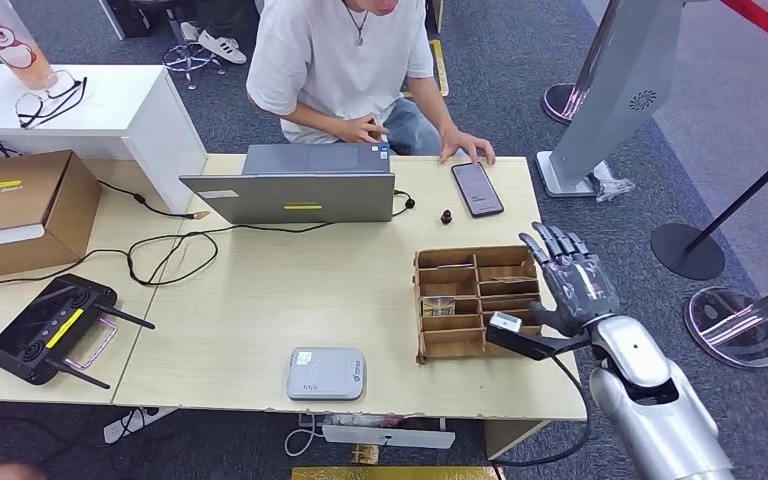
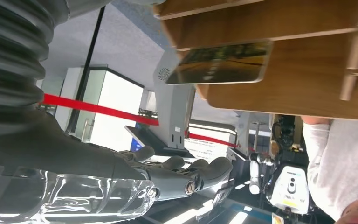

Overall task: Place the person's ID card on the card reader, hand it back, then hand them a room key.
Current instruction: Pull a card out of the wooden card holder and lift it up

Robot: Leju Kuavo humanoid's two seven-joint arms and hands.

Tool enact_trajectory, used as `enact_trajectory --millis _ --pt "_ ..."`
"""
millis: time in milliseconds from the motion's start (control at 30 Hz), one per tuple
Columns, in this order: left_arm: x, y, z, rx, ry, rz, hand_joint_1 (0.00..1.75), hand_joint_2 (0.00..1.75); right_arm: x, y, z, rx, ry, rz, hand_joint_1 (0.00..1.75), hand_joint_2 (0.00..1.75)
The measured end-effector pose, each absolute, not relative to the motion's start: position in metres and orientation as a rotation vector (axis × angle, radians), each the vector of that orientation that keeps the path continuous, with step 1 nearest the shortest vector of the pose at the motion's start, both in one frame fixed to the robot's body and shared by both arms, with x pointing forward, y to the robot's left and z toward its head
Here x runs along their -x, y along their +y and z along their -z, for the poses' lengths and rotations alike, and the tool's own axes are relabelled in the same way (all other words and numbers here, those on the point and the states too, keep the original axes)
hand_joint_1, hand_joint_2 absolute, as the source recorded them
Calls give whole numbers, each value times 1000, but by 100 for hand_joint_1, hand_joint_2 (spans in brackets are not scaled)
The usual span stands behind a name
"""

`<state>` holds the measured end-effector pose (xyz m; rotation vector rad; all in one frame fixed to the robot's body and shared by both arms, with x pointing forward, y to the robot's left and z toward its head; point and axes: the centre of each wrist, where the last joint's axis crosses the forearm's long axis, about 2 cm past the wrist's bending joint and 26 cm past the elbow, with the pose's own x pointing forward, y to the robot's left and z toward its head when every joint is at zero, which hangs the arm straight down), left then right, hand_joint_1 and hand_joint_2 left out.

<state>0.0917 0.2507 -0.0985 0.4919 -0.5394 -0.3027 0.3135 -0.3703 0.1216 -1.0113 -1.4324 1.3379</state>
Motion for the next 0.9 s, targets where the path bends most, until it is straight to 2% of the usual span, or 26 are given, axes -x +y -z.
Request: enact_trajectory --millis 400,900 --pt "-99 245 96 -487 -560 75 0 0 -308 -386 -129 1034 -1415 -1379 0 175" --pt "-104 247 95 -500 -559 103 0 0 -306 -389 -129 1025 -1421 -1377 0 175"
